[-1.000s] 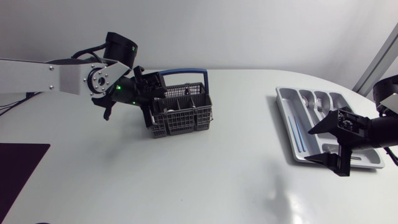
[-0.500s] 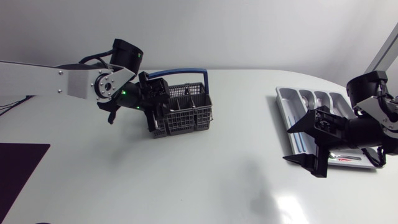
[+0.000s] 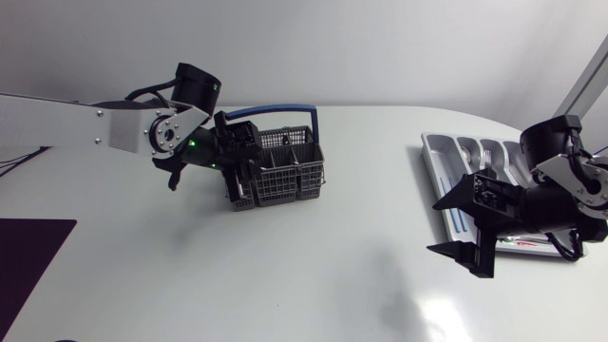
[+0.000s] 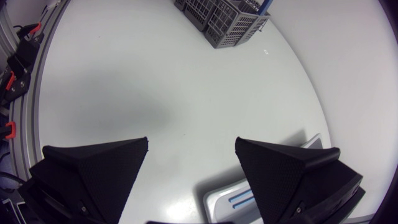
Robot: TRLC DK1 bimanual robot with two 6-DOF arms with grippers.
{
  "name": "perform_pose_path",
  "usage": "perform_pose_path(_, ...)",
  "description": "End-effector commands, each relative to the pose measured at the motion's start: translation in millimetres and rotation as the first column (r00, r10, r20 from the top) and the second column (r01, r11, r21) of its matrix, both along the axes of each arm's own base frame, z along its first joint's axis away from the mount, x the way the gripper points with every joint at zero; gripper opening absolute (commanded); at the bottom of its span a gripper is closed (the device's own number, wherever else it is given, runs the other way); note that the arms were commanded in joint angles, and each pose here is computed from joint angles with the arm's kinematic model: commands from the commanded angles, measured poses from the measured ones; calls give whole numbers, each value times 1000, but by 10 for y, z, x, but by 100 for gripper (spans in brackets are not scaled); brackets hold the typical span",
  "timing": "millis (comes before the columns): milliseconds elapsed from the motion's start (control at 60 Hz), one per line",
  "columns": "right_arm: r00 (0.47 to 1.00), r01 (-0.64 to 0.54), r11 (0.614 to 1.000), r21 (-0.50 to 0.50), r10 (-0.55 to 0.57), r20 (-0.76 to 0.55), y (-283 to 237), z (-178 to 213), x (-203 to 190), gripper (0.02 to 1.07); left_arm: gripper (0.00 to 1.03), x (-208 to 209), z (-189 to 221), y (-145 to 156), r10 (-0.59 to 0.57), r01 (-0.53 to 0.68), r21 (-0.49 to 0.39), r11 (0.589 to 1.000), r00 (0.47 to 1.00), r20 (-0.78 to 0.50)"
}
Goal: Unload the cutlery basket into the drawer organizer.
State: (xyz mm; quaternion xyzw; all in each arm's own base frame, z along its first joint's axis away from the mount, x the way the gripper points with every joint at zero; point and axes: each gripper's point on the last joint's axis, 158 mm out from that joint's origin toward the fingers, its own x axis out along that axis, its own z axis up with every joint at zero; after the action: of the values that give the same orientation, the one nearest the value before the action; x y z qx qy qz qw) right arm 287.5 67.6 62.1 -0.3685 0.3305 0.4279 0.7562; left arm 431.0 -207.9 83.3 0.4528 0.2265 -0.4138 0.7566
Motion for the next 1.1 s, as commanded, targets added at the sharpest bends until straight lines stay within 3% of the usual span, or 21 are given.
perform_pose_path(0,1000,6,1000,4,-6,-8,31,-52,-55,103,37,-8,-132,-6,-12,12,9,1000,1000,-11)
perform_pose_path(417,1000,4,1000,4,-3,-17,36,-122,-104,103,36,68,-43,14,-6,6,7,1000,999,31)
perform_pose_path(617,1000,2,1000,1,-2,-19,40,-141,-128,103,29,114,-114,101,33,-35,57,998,999,37)
perform_pose_path(1083,1000,1,1000,-3,-1,-8,41,-171,-171,103,29,37,-168,47,100,-95,95,991,994,-53)
